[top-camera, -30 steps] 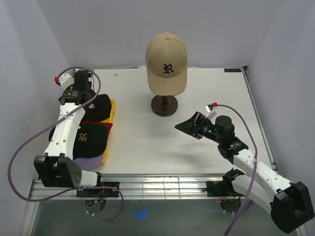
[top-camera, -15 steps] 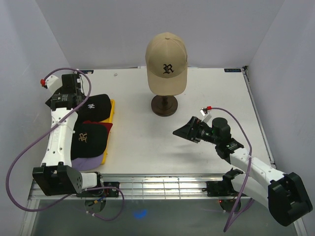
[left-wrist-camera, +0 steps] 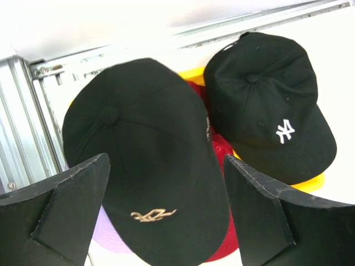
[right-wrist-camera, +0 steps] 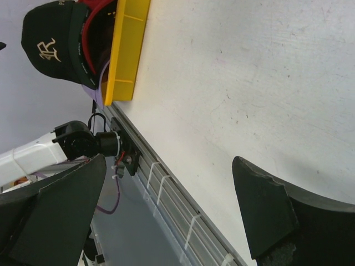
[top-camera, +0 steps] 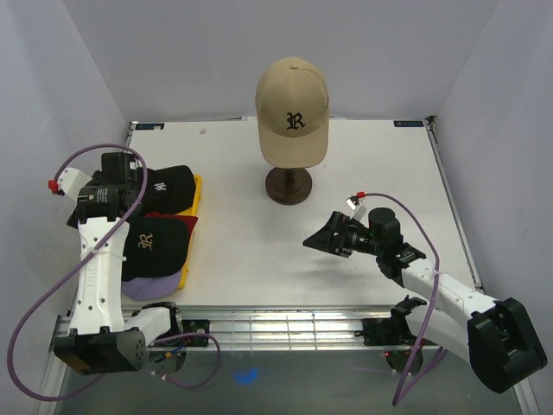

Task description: Stack the hats

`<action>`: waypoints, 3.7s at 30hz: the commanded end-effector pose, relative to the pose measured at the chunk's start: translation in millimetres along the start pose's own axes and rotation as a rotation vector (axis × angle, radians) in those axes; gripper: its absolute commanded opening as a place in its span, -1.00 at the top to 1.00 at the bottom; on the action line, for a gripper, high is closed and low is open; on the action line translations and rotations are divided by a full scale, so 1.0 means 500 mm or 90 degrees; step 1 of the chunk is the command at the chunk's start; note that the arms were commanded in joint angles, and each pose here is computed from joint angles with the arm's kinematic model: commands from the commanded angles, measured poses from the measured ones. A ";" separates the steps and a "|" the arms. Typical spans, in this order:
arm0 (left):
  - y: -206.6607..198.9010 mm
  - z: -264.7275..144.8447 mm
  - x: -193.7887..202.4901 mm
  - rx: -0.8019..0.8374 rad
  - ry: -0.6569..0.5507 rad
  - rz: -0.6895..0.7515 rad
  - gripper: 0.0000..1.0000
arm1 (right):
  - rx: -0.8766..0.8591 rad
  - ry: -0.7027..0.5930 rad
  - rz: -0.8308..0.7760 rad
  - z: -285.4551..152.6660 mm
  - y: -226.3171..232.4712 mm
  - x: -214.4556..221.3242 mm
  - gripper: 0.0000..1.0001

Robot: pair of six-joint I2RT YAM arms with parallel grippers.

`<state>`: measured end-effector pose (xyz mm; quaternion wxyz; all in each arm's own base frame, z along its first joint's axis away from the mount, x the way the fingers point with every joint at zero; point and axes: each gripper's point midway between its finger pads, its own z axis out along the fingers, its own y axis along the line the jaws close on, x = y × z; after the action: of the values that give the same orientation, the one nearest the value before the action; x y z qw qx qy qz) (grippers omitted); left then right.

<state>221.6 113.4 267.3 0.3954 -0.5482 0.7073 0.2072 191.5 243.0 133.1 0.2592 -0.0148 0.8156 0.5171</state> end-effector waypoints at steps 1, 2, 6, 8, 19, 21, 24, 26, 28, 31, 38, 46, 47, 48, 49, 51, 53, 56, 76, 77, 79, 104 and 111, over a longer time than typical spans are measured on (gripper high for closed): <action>0.067 -0.015 0.015 -0.035 0.015 -0.023 -0.88 | -0.008 0.007 -0.033 -0.008 0.018 -0.004 -1.00; 0.071 -0.015 0.010 -0.038 0.011 -0.024 -0.89 | -0.001 0.009 -0.032 -0.009 0.014 -0.001 -1.00; 0.086 0.003 0.009 -0.074 0.003 0.003 -0.95 | 0.017 0.014 -0.039 -0.014 0.007 0.002 -1.00; 0.104 0.024 0.034 -0.106 0.019 0.013 -0.96 | 0.020 0.015 -0.045 -0.015 0.008 -0.001 -1.00; 0.078 0.068 0.046 -0.112 0.030 0.009 -0.96 | 0.041 0.024 -0.063 -0.026 0.013 -0.006 -1.00; 0.074 0.072 0.052 -0.108 0.036 0.009 -0.92 | 0.044 0.024 -0.062 -0.026 0.010 -0.006 -1.00; 0.071 0.080 0.066 -0.104 0.046 0.012 -0.73 | 0.045 0.025 -0.063 -0.026 0.010 -0.005 -1.00; 0.074 0.085 0.075 -0.104 0.049 0.012 -0.54 | 0.047 0.025 -0.063 -0.025 0.008 -0.005 -1.00; 0.075 0.088 0.082 -0.099 0.052 0.010 -0.34 | 0.046 0.025 -0.063 -0.025 0.010 -0.007 -1.00; 0.069 0.089 0.084 -0.089 0.053 0.009 -0.08 | 0.045 0.023 -0.066 -0.025 0.014 -0.010 -1.00; 0.037 0.057 0.022 -0.041 0.026 -0.003 0.85 | 0.043 0.022 -0.072 -0.025 0.019 -0.015 -1.00; 0.017 0.000 -0.062 0.006 -0.013 -0.018 1.00 | 0.040 0.024 -0.071 -0.021 0.023 -0.019 -1.00; 0.015 -0.006 -0.071 0.011 -0.017 -0.020 1.00 | 0.041 0.025 -0.071 -0.021 0.023 -0.019 -0.93; 0.012 -0.012 -0.077 0.019 -0.019 -0.023 1.00 | 0.039 0.023 -0.072 -0.021 0.026 -0.022 -0.93; 0.007 -0.023 -0.095 0.032 -0.028 -0.027 1.00 | 0.038 0.022 -0.074 -0.021 0.028 -0.024 -0.93; -0.003 -0.035 -0.107 0.051 -0.029 -0.030 1.00 | 0.036 0.018 -0.074 -0.021 0.033 -0.029 -0.93; -0.018 -0.053 -0.128 0.081 -0.035 -0.027 1.00 | 0.033 0.017 -0.076 -0.021 0.037 -0.032 -0.93; -0.055 -0.086 -0.152 0.160 -0.036 -0.023 1.00 | 0.029 0.007 -0.084 -0.020 0.052 -0.049 -0.92; -0.349 -0.376 -0.268 0.749 -0.002 0.039 1.00 | 0.015 -0.038 -0.117 -0.039 0.133 -0.119 -0.92; -0.358 -0.388 -0.272 0.770 0.001 0.038 1.00 | 0.015 -0.041 -0.119 -0.040 0.137 -0.122 -0.92; -0.378 -0.431 -0.288 0.836 0.000 0.037 1.00 | 0.017 -0.051 -0.131 -0.046 0.148 -0.133 -0.92; -0.656 -0.596 -0.259 1.143 0.097 0.002 1.00 | 0.068 -0.155 -0.225 -0.112 0.266 -0.269 -0.93; -0.681 -0.617 -0.236 1.193 0.111 0.003 1.00 | 0.073 -0.201 -0.252 -0.141 0.317 -0.315 -0.93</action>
<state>476.2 -137.8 546.9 0.5866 -0.0634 0.6660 -0.4564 246.9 222.9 335.1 0.4474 -0.0741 0.7868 0.4186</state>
